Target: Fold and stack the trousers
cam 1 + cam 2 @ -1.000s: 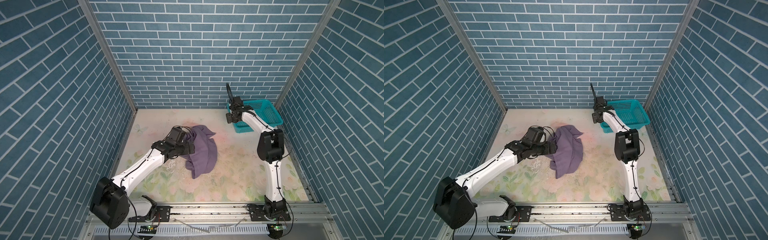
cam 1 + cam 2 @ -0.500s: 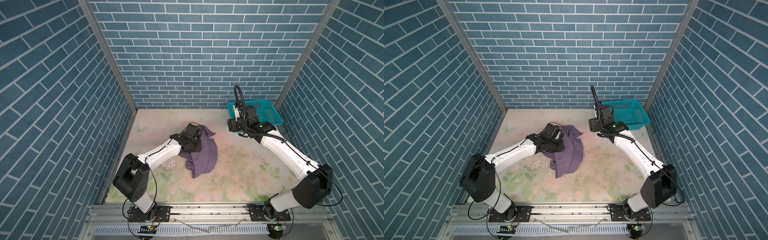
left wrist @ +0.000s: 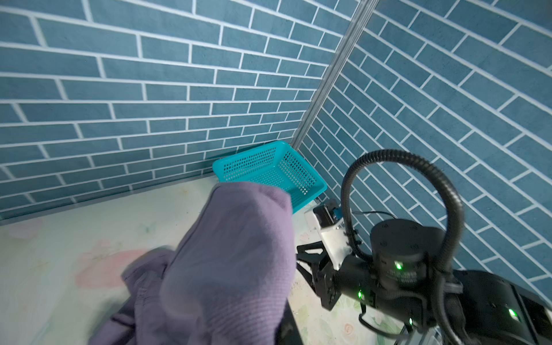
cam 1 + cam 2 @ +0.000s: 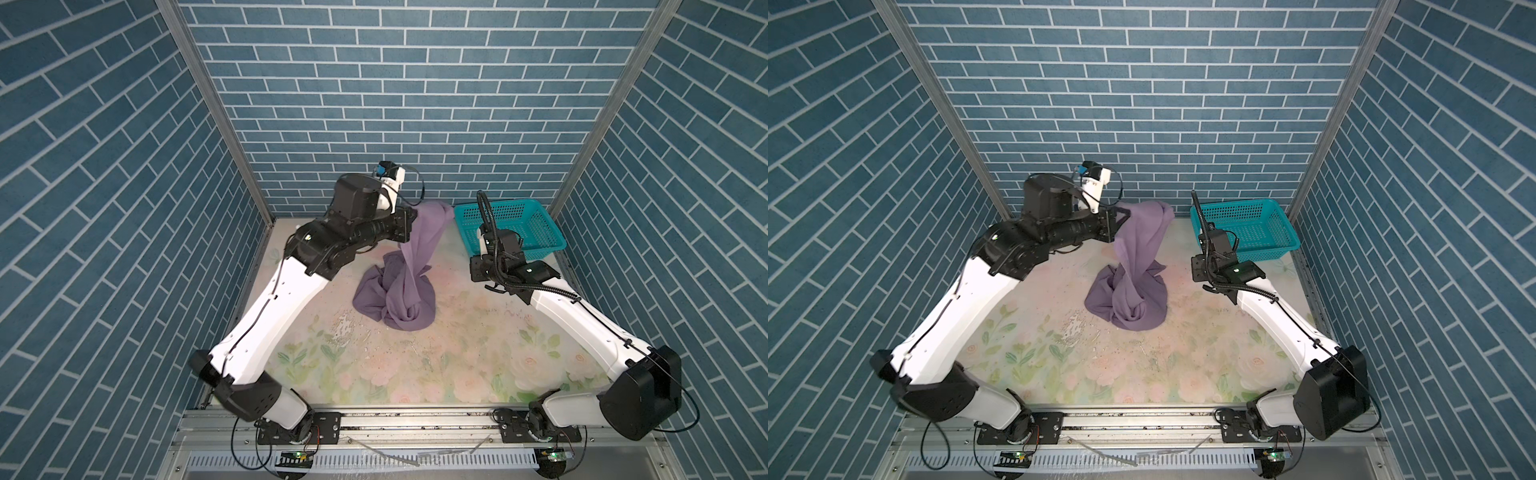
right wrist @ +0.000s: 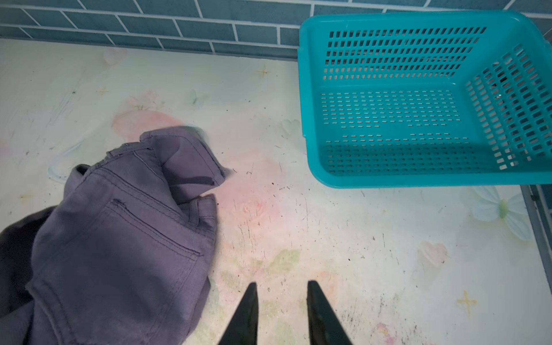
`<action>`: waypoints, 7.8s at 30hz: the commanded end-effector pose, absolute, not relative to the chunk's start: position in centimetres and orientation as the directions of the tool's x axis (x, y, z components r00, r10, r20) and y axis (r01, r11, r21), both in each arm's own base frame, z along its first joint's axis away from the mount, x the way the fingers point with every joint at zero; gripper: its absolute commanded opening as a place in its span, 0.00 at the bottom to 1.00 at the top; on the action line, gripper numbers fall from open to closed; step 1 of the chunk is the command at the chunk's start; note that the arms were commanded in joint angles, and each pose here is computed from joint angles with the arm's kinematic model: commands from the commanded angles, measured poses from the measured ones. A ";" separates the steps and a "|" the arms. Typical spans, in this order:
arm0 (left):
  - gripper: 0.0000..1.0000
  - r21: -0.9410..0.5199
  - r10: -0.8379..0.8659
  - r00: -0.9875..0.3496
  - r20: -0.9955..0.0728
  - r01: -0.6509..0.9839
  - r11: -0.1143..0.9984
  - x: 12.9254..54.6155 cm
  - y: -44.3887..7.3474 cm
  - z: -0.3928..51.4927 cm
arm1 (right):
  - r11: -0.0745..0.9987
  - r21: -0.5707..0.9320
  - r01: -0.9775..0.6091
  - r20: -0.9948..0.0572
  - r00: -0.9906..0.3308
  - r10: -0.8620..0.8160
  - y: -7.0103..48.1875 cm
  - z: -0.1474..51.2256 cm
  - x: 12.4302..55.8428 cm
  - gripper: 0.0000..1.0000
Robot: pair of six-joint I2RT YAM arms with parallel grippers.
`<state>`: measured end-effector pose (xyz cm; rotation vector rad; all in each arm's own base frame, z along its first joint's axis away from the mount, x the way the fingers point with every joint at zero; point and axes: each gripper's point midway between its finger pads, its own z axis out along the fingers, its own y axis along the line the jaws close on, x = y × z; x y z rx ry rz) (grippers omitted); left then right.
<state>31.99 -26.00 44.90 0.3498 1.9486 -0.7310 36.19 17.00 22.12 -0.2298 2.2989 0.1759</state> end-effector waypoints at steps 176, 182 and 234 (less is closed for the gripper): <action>0.07 0.230 0.242 -0.255 -0.936 0.074 0.970 26.0 -8.9 54.4 | 0.701 0.307 -0.644 -0.795 -0.578 -0.182 39.0 19.5 36.2 0.69; 0.08 0.260 0.268 -0.304 -0.914 0.067 0.963 26.5 -8.7 53.2 | 0.635 0.345 -0.692 -0.802 -0.568 -0.183 41.4 21.1 35.6 0.50; 0.03 -0.176 -0.033 -0.340 -0.940 0.401 0.899 27.8 -16.2 54.2 | 0.836 0.026 -0.548 -0.997 -0.072 -0.016 25.1 53.5 35.8 0.00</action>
